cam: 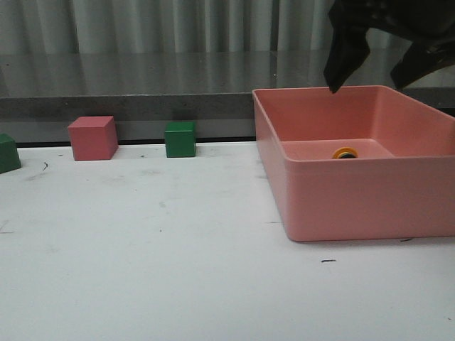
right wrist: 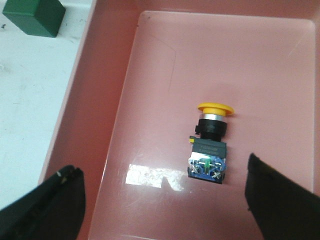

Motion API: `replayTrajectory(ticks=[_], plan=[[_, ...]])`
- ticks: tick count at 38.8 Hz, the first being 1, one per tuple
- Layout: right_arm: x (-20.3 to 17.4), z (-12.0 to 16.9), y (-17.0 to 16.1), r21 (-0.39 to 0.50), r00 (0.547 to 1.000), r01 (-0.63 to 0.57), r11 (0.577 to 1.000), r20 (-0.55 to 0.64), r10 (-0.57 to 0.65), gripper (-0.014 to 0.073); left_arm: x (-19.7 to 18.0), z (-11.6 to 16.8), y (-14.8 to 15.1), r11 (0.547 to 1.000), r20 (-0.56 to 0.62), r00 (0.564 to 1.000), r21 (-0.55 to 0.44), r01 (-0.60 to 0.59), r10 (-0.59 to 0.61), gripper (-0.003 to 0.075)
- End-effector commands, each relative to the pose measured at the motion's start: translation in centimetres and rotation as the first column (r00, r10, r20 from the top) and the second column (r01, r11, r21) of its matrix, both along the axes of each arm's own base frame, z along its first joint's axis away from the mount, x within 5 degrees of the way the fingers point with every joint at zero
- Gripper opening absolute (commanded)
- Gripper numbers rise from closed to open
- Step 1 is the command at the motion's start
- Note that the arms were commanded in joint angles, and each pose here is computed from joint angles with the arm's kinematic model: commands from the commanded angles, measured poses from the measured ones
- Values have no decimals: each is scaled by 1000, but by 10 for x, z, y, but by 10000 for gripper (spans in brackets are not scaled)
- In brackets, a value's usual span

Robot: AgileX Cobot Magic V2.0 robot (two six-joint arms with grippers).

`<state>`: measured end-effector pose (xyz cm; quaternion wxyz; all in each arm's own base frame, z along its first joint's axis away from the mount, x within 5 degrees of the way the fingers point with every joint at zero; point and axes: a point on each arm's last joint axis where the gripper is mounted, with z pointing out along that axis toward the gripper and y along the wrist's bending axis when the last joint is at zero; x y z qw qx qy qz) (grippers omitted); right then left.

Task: Place and stand button with both arms
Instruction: 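Lower the right gripper into the pink bin and grasp the yellow button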

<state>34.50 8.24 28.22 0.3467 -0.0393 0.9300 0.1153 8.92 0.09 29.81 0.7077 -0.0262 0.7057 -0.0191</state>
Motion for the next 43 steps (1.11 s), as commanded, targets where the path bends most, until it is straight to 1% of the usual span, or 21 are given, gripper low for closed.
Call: replayTrajectory(ticks=[1,4,6,8,11,13,25,35,36,39,43], plan=[[14,15,1,32,999,38,999,34,-39,661,0,19,0,1000,107,994,-2,2,-2,661],[26,7,1,21,997,77,997,-31,-76,661,0,19,0,1000,107,994,-2,2,-2,661],[36,-2,1,-6,991,106,994,-77,-106,650,0,19,0,1000,107,994,-2,2,-2,661],[44,-8,-1,-38,986,128,991,-103,-131,637,0,19,0,1000,107,994,-2,2,-2,661],[56,-17,0,-55,979,150,987,-132,-156,619,0,19,0,1000,107,994,-2,2,-2,661],[62,-22,1,-62,976,149,987,-150,-157,608,0,19,0,1000,107,994,-2,2,-2,661],[87,-62,6,-101,952,144,985,-258,-165,608,0,19,0,1000,107,994,-2,2,-2,661],[91,-77,4,-112,941,147,983,-291,-174,602,0,19,0,1000,107,994,-2,2,-2,661],[91,-77,4,-112,941,147,983,-291,-174,588,0,19,0,1000,107,994,-2,2,-2,661],[91,-77,4,-113,940,147,983,-292,-174,511,0,19,0,1000,107,994,-2,2,-2,661],[91,-76,4,-112,941,147,983,-291,-174,356,0,19,0,1000,107,994,-2,2,-2,661]])
